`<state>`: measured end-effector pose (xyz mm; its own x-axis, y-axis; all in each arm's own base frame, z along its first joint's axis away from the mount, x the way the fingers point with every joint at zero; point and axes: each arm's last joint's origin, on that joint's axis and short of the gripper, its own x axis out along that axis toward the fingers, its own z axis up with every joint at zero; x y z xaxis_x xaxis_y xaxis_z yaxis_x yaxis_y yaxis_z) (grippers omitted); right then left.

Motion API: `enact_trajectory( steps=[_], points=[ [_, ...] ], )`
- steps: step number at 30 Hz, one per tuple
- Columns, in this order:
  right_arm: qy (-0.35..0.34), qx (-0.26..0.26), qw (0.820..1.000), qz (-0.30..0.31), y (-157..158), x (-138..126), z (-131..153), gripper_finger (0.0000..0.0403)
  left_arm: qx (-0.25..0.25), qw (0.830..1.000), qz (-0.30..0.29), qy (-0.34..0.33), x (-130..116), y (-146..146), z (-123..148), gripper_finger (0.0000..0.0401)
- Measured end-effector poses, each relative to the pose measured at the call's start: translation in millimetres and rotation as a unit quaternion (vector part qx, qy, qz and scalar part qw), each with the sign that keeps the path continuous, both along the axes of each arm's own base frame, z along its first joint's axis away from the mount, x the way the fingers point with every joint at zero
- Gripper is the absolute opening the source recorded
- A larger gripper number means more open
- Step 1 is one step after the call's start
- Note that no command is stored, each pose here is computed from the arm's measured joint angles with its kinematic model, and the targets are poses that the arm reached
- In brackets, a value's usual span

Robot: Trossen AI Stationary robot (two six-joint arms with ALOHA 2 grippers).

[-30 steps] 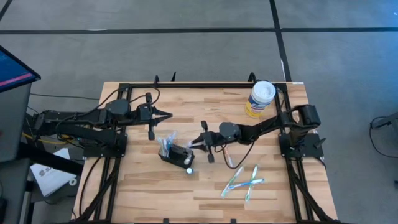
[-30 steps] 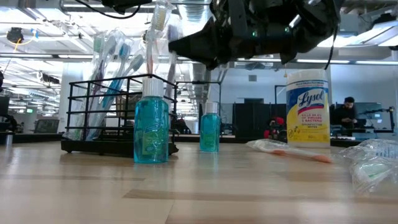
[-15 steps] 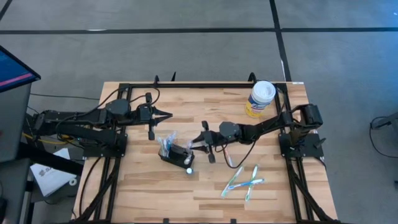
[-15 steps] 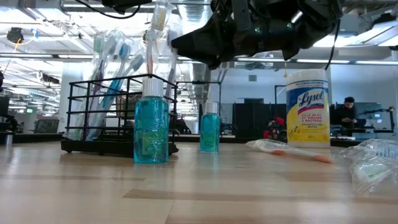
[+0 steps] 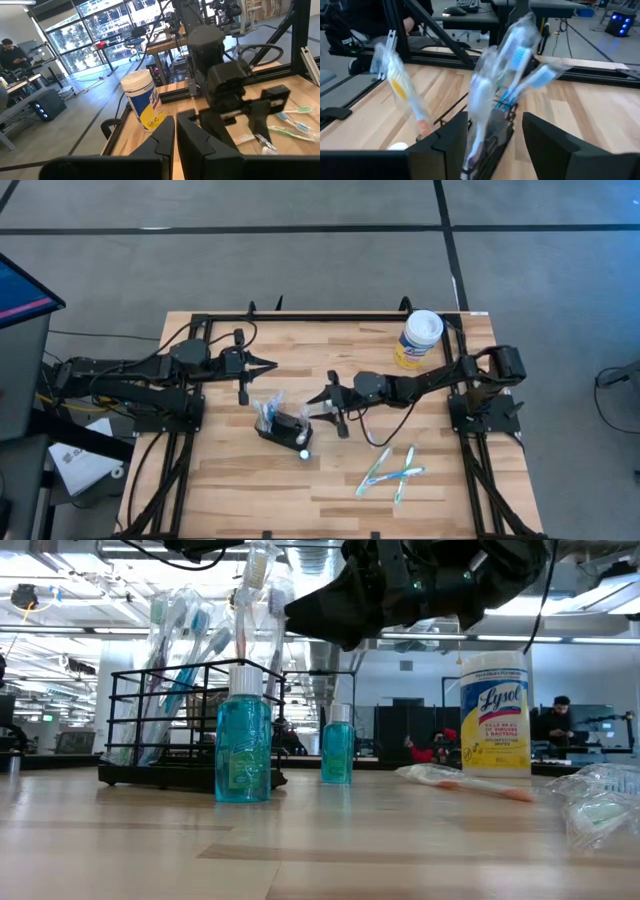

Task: Pick & Place toothbrushing station
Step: Put the orange toothbrush into the right compartment of the wire organizer

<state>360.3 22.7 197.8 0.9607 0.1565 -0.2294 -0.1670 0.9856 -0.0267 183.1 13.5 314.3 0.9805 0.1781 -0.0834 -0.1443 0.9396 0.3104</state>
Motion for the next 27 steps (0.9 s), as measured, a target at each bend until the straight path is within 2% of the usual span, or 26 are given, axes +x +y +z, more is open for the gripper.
enact_trajectory(
  steps=[6,13,21,27],
  points=[
    [0.042,-0.005,0.999,-0.031,-5.0,-14.2,15.9,0.0175,-0.003,1.000,0.000,0.000,0.0,0.1,0.0,0.0012],
    [0.130,0.046,0.989,-0.055,-6.2,-36.0,24.4,0.0153,-0.004,1.000,0.000,-0.001,0.0,0.0,0.0,0.0012],
    [0.188,0.096,0.974,-0.084,-8.1,-51.0,28.2,0.0129,-0.004,1.000,0.000,-0.001,0.0,0.0,0.0,0.0012],
    [0.272,0.153,0.942,-0.123,-8.2,-59.0,14.0,0.0121,-0.004,1.000,0.000,0.000,0.3,0.0,-0.2,0.0012]
  ],
)
